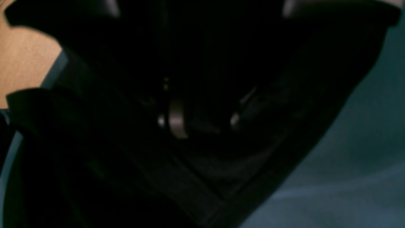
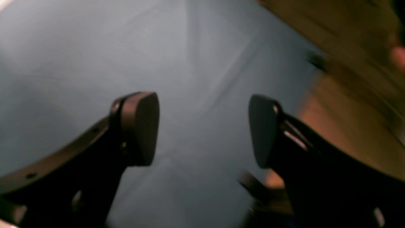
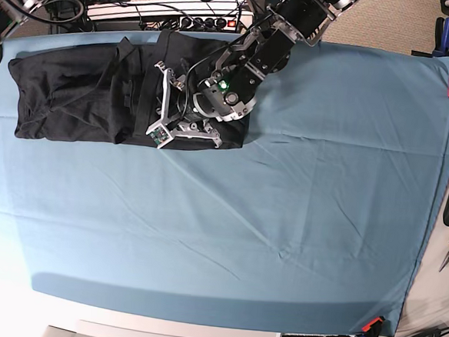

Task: Fold the T-shirt properly
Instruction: 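Hold the folded end down with the left gripper while the right gripper repositions, then grasp the sleeve end of the strip with the right gripper, then fold the held end over toward the left gripper with the right gripper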

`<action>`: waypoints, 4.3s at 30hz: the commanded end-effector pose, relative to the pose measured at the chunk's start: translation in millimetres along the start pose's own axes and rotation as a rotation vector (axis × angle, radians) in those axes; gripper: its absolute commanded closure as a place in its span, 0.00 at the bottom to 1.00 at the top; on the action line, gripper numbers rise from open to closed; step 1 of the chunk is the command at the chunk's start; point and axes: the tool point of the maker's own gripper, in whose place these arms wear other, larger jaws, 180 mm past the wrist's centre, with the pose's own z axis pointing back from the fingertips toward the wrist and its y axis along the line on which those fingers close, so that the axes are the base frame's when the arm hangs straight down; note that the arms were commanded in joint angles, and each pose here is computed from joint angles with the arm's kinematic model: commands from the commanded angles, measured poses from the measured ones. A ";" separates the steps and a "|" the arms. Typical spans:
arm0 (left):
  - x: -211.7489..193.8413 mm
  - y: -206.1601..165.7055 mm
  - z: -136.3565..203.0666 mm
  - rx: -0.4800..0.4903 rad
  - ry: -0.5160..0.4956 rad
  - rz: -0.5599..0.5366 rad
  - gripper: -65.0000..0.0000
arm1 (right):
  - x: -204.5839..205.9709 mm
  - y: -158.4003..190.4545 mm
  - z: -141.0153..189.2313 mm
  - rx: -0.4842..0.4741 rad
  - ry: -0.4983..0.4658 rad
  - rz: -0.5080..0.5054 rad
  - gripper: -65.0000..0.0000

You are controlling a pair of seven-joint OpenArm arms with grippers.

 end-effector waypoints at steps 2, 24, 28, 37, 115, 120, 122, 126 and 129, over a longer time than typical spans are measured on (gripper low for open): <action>20.7 -4.6 2.7 -0.017 -0.057 -0.002 0.71 | 24.5 2.4 1.7 0.061 -0.043 -0.022 0.33; 14.8 -16.4 3.1 -0.082 -0.022 0.011 0.71 | -22.0 57.0 10.2 1.054 0.258 -0.682 0.33; 19.4 -24.1 3.7 -0.120 -0.038 0.031 0.71 | -80.2 73.6 13.7 1.026 0.445 -0.582 0.33; 17.3 -24.0 3.7 -0.121 -0.029 0.032 0.71 | -145.9 79.1 17.6 0.945 0.648 -0.384 0.33; 38.4 0.3 28.2 -0.005 -0.091 -0.074 0.71 | -249.4 134.1 57.7 1.004 0.854 -0.364 1.00; 18.6 39.2 36.5 0.153 -0.036 -0.101 0.72 | -233.9 141.3 57.0 1.048 0.799 -0.441 1.00; 8.8 50.4 39.0 0.182 -0.013 -0.108 0.71 | -222.6 145.5 56.6 1.079 0.759 -0.495 1.00; -4.9 75.6 46.5 0.234 0.021 -0.072 0.72 | -203.0 150.6 55.9 1.127 0.689 -0.585 1.00; -7.0 101.4 57.1 0.292 0.011 -0.009 0.72 | -201.8 150.9 55.9 1.130 0.685 -0.590 1.00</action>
